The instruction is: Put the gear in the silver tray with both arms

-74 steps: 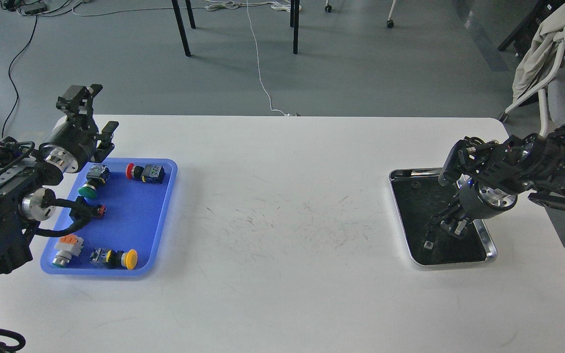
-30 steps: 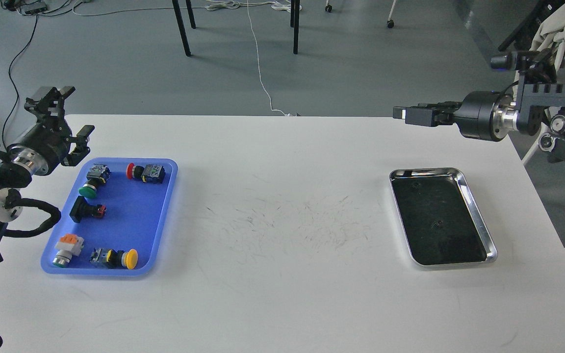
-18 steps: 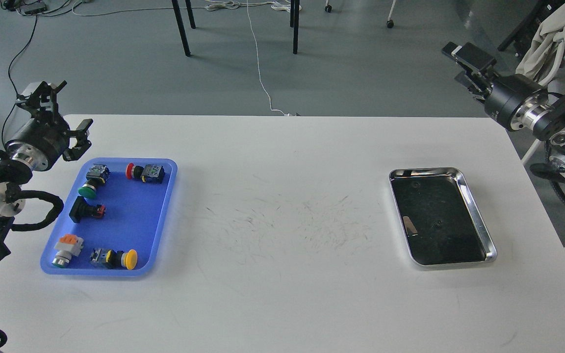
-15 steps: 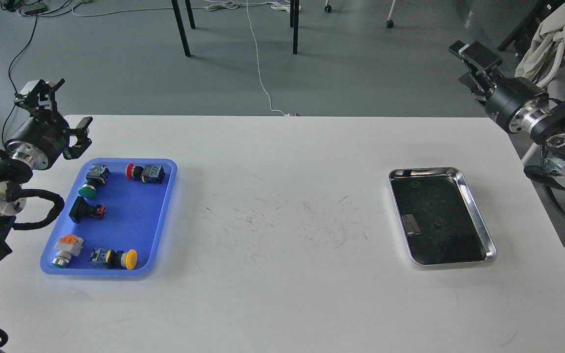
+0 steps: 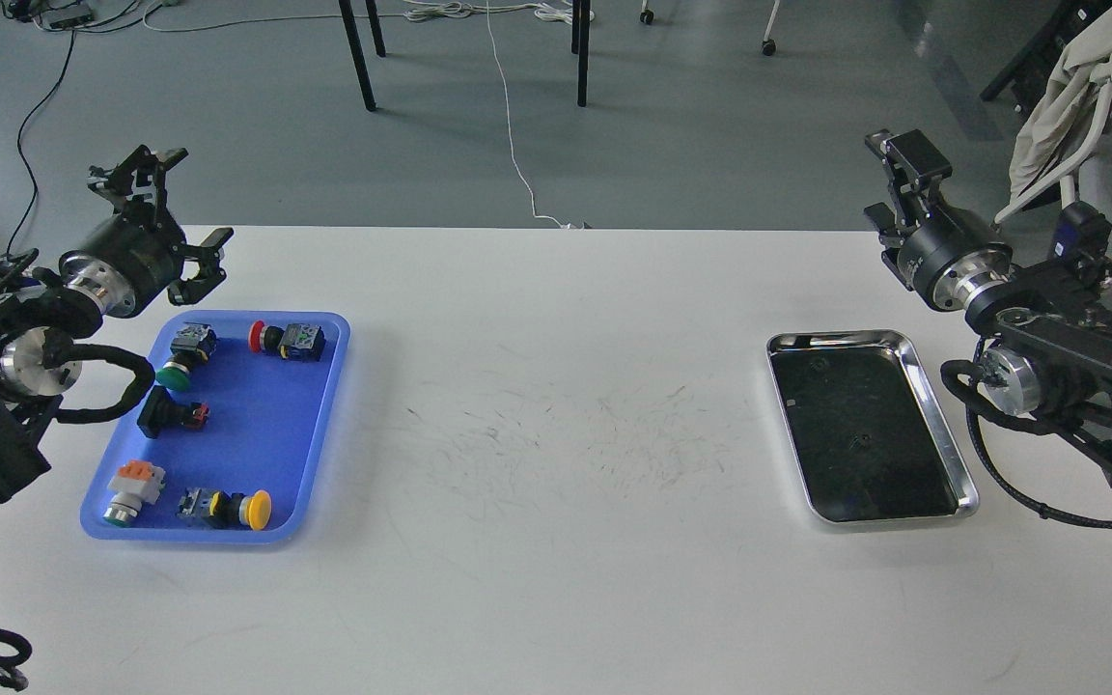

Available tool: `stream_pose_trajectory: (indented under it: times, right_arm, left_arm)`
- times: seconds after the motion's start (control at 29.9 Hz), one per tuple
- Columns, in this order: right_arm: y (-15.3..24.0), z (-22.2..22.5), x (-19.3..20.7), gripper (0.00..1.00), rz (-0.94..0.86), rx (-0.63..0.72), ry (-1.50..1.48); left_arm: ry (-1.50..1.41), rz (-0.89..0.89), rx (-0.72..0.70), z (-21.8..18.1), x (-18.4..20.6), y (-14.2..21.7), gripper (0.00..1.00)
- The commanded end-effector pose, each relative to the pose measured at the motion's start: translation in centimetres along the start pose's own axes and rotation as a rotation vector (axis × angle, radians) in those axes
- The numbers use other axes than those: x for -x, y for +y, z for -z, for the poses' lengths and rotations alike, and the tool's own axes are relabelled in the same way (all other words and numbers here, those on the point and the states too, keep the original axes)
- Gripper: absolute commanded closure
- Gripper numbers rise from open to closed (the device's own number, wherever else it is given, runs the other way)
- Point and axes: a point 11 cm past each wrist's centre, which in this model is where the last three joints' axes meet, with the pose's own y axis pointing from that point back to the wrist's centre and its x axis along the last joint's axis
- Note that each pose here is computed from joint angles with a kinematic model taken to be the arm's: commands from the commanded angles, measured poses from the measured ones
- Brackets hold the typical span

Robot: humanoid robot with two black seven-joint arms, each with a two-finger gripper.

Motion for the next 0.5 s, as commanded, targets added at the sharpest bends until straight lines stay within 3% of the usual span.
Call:
stream_pose_trajectory:
  times: [0.0, 0.3, 0.47]
  right_arm:
    - [-0.1, 0.2, 0.8, 0.05, 0.018, -0.015, -0.024]
    - [0.2, 0.0, 1.8, 0.01, 0.118, -0.002, -0.094]
    - [-0.4, 0.5, 1.9, 0.01, 0.077, 0.028, -0.235]
  left_arm:
    - [-0.006, 0.017, 0.003, -0.7, 0.5, -0.3, 0.02]
    - [-0.016, 0.023, 0.014, -1.4, 0.8, -0.6, 0.01]
    - [-0.012, 0.029, 0.011, -1.3, 1.1, -0.7, 0.01]
